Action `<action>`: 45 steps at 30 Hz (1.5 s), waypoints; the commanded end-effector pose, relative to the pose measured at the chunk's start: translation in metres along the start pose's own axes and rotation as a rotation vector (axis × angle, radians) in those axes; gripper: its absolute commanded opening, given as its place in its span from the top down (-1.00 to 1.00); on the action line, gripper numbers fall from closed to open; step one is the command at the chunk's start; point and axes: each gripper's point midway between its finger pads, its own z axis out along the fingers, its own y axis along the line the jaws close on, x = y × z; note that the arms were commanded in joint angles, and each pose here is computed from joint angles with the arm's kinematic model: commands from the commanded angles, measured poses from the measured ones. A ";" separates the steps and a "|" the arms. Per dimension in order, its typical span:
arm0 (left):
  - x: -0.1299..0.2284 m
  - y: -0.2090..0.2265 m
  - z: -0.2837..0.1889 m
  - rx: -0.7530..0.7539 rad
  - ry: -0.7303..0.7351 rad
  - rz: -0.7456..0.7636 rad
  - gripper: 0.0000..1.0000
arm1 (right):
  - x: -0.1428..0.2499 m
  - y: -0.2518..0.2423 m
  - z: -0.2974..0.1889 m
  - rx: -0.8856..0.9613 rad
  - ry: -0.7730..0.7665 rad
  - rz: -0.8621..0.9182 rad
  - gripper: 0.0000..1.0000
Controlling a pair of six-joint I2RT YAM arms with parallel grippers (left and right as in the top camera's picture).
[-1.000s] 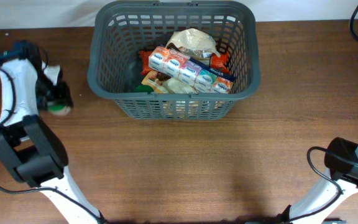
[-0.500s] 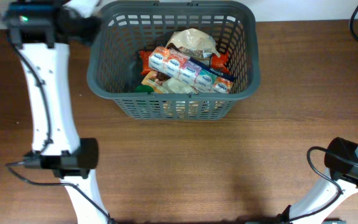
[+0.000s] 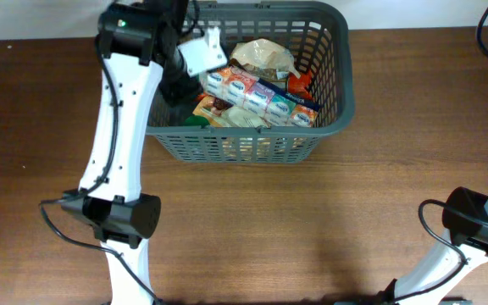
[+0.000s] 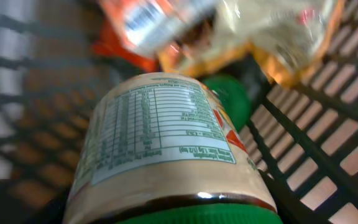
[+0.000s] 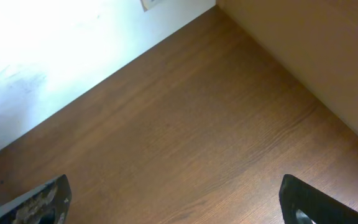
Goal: Pack container
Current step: 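Lower the second jar into the basket and release it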
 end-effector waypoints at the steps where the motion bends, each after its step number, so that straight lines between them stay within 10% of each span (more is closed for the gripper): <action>1: 0.020 -0.005 0.020 0.066 0.062 -0.027 0.96 | 0.000 -0.001 -0.003 -0.001 -0.005 0.014 -0.98; 20: 0.032 -0.062 0.099 0.346 0.117 0.011 0.81 | 0.000 -0.001 -0.003 0.000 -0.005 0.014 -0.97; 24: 0.036 -0.057 0.102 0.312 0.150 -0.022 0.04 | 0.000 -0.001 -0.003 0.000 -0.005 0.014 -0.97; 25: 0.037 -0.054 0.103 0.294 0.157 -0.038 -0.74 | 0.000 -0.001 -0.003 0.000 -0.005 0.014 -0.97; 26: 0.038 -0.049 0.103 0.268 0.168 -0.062 -0.99 | 0.000 -0.001 -0.003 0.000 -0.005 0.014 -0.97; 45: 0.004 0.036 -0.052 -0.105 -0.183 -0.546 -0.98 | 0.000 -0.001 -0.003 0.000 -0.005 0.014 -0.97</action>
